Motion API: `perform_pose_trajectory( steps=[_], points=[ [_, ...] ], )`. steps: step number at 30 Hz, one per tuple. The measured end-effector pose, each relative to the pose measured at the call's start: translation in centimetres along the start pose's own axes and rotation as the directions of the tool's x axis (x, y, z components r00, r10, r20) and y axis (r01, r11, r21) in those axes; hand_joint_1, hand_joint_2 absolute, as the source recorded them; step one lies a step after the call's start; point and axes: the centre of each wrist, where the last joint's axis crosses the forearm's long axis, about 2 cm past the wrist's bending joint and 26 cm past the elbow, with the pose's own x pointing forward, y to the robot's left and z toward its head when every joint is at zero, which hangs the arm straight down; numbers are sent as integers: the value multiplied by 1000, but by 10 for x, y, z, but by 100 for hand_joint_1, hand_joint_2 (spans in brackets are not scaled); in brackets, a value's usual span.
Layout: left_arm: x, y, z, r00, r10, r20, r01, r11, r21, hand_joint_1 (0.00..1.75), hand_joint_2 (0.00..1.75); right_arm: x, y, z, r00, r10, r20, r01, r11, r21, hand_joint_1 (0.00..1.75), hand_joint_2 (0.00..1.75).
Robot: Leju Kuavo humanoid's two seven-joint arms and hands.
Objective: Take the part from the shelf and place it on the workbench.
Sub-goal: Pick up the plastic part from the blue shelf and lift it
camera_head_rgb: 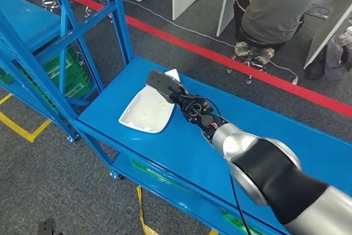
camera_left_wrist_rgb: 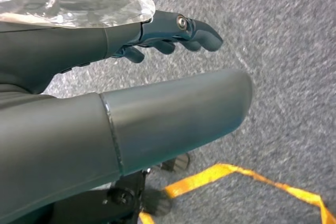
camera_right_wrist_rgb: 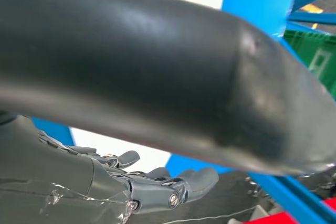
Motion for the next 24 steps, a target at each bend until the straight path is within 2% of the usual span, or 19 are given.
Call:
perform_pose_trajectory(
  steps=[24],
  points=[
    [4, -4, 0, 1000, -6, 9, 6, 1000, -7, 0, 0, 3, 7, -1, 999, -39, 3, 39, 999, 24, 0, 0]
  ],
)
